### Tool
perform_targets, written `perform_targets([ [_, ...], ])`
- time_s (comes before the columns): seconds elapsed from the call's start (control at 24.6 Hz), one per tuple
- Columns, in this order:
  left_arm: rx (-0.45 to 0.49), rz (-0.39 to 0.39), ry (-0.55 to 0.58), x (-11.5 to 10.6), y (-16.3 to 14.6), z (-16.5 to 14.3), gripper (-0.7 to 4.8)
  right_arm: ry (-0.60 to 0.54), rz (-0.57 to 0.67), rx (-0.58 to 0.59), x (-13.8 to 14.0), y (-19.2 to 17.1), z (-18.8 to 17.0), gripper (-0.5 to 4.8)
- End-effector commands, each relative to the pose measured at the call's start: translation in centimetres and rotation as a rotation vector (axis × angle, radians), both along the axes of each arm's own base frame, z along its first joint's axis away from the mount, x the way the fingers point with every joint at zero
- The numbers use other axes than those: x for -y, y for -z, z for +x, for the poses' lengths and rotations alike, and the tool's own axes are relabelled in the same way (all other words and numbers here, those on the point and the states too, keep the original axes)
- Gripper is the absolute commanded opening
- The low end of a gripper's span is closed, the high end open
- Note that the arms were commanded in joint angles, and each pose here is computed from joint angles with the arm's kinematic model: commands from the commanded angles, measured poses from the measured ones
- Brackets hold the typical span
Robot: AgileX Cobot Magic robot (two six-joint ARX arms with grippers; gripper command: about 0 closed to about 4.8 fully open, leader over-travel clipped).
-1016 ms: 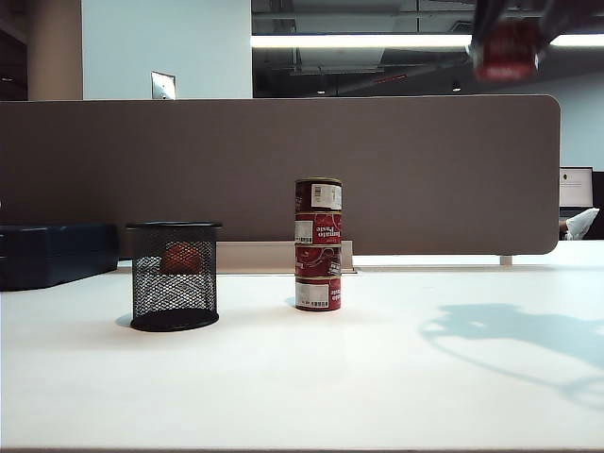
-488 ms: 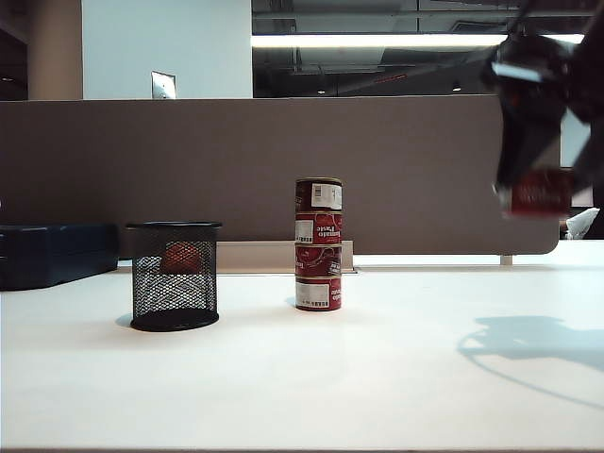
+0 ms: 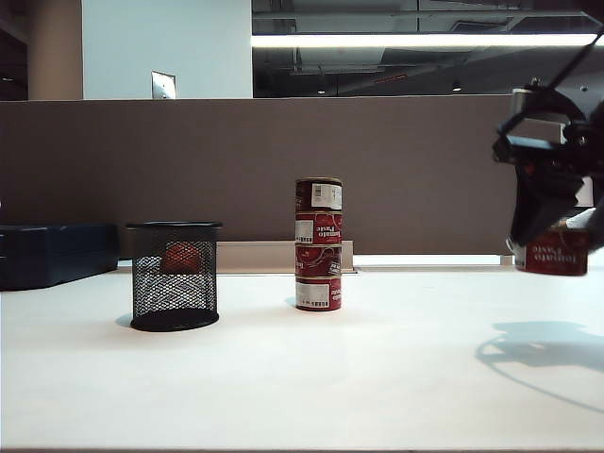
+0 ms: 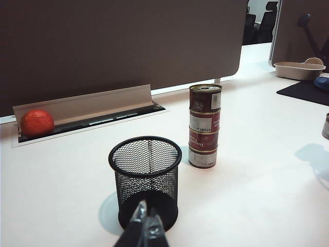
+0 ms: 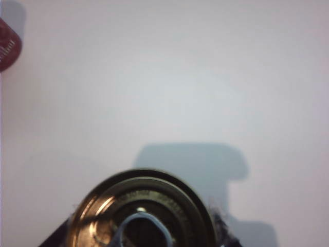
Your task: Take a can of tomato sauce from the stacked ones and place it on the table.
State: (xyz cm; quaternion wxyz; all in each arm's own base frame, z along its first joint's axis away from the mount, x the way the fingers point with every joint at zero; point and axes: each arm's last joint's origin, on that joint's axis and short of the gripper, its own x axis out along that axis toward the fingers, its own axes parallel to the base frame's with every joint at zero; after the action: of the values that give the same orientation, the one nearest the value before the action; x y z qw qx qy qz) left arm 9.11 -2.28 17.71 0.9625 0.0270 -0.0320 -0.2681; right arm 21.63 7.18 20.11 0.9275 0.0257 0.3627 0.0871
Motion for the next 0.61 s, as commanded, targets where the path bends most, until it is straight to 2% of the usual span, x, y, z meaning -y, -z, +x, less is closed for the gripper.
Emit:
perform_targets([
  [0.04, 0.011, -0.005, 0.004, 0.0, -0.2, 0.0, -0.06, 0.011, 0.003, 0.022, -0.1, 0.1, 0.3, 2.33],
  [0.2, 0.012, -0.005, 0.004, 0.0, -0.2, 0.0, -0.06, 0.010, -0.007, -0.009, -0.2, 1.3, 0.5, 2.33],
  [0.45, 0.023, -0.006, 0.004, 0.0, -0.3, 0.0, -0.06, 0.006, 0.025, 0.039, -0.1, 2.7, 0.3, 2.33],
  [0.61, 0.022, -0.006, 0.004, 0.0, -0.3, 0.0, -0.06, 0.025, 0.017, 0.010, 0.1, 3.6, -0.1, 2.33],
])
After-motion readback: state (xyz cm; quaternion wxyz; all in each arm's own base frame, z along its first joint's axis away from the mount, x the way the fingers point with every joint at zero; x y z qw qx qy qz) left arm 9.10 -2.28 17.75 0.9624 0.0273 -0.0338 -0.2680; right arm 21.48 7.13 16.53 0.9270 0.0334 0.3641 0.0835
